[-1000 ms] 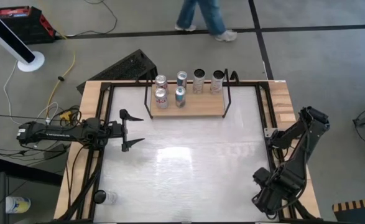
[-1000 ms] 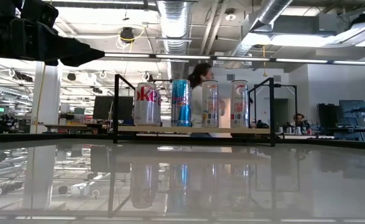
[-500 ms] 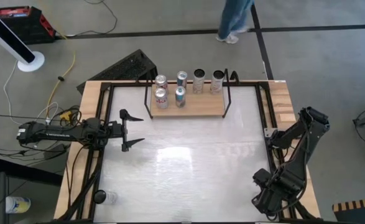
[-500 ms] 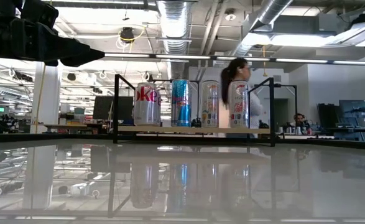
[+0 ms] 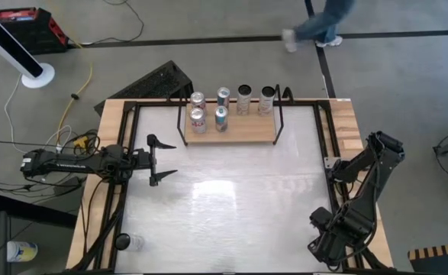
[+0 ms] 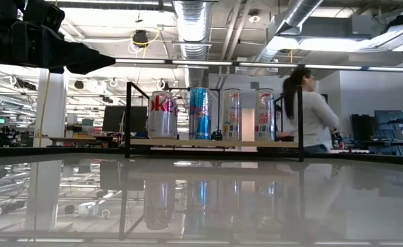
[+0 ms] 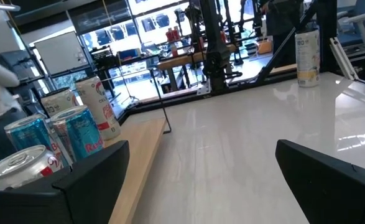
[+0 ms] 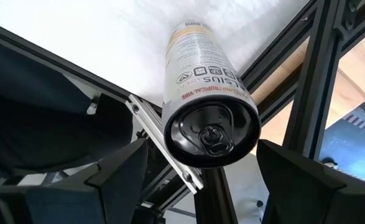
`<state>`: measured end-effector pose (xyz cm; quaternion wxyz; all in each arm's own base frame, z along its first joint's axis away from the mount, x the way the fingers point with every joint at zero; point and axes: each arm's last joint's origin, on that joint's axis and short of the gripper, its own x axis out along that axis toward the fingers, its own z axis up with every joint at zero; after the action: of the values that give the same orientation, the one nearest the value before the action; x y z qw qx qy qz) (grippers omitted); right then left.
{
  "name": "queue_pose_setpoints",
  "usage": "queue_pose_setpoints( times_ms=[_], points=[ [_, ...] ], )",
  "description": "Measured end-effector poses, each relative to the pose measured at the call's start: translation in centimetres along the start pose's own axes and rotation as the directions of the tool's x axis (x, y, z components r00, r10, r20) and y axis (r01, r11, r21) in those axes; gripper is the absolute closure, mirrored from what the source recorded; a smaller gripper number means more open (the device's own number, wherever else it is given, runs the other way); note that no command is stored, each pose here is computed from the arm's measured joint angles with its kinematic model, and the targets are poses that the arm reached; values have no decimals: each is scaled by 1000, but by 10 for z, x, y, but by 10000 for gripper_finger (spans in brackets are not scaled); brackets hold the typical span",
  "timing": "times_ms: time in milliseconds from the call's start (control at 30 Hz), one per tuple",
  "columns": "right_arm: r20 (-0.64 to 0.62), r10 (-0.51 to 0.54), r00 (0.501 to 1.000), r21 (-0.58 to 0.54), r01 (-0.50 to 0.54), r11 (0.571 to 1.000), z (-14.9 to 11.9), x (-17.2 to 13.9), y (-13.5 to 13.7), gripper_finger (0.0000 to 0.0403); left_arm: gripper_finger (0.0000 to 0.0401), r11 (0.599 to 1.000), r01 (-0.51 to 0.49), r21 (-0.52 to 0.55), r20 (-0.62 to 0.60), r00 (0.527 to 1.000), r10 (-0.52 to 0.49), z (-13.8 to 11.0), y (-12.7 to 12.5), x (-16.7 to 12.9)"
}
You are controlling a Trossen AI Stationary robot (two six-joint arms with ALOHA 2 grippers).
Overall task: Place canned beverage on shelf
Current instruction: Put the white-yellow soda can on the shelf aligned with the other white-yellow soda can on the shelf
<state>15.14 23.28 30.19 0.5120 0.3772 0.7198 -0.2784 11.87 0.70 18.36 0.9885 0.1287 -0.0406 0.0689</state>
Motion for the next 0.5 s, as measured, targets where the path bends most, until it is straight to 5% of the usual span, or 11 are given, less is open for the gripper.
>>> queue_pose_setpoints(
  times_ms=[500],
  points=[
    [32,0,999,16,0,1000,-4,2,-2,76,8,1000,0,0,1,1000,0,0,0,0]
  ],
)
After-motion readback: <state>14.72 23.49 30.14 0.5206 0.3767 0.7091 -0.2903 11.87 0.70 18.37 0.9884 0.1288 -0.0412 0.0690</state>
